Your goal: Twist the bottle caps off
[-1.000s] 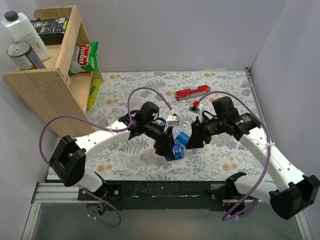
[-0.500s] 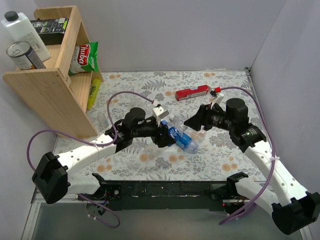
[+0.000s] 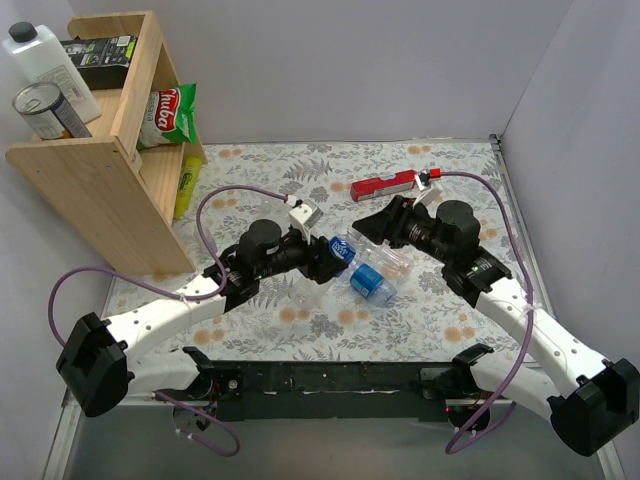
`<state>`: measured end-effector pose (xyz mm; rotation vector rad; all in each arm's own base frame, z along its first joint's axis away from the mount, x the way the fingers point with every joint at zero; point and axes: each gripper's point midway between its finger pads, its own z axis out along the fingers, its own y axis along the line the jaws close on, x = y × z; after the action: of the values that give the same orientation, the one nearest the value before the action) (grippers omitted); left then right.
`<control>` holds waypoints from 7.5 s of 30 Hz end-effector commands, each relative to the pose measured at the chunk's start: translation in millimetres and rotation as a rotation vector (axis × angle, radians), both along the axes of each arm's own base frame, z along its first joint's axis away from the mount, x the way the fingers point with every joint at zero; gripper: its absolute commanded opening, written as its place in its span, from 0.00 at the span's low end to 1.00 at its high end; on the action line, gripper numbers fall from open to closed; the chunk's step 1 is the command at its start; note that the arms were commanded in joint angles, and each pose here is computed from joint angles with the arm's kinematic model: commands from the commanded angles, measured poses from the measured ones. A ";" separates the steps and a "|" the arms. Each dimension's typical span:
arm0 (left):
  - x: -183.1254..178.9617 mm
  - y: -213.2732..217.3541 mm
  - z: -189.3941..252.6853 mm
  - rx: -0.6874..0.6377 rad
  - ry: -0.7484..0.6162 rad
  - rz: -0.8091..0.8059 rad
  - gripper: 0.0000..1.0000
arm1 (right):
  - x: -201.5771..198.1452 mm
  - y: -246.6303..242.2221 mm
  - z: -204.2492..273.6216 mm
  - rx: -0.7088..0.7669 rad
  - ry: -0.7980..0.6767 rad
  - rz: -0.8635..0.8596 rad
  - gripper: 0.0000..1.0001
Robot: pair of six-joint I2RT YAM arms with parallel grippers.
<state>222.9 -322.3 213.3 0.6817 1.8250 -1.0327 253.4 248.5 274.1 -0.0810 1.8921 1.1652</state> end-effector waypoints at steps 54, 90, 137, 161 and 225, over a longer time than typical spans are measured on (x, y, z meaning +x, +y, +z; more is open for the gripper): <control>-49.1 17.0 82.8 -0.366 -0.063 -0.428 0.00 | -56.8 48.8 76.6 0.130 -0.449 0.518 0.01; 31.7 34.9 32.2 -0.018 -0.150 0.166 0.01 | 19.4 41.1 47.0 -0.008 -0.172 -0.038 0.68; -46.7 8.9 70.9 -0.188 -0.199 -0.352 0.03 | -42.0 46.2 58.3 0.131 -0.495 0.513 0.01; 16.5 32.2 57.5 -0.093 -0.204 0.007 0.02 | 12.8 27.6 42.5 -0.037 -0.363 0.253 0.74; -62.5 25.3 79.8 -0.311 -0.073 -0.594 0.02 | -56.4 49.2 60.8 0.031 -0.549 0.703 0.01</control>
<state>183.4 -301.9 264.3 0.9339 1.5561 -1.5076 204.8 300.3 332.1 -0.8932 1.4184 1.4567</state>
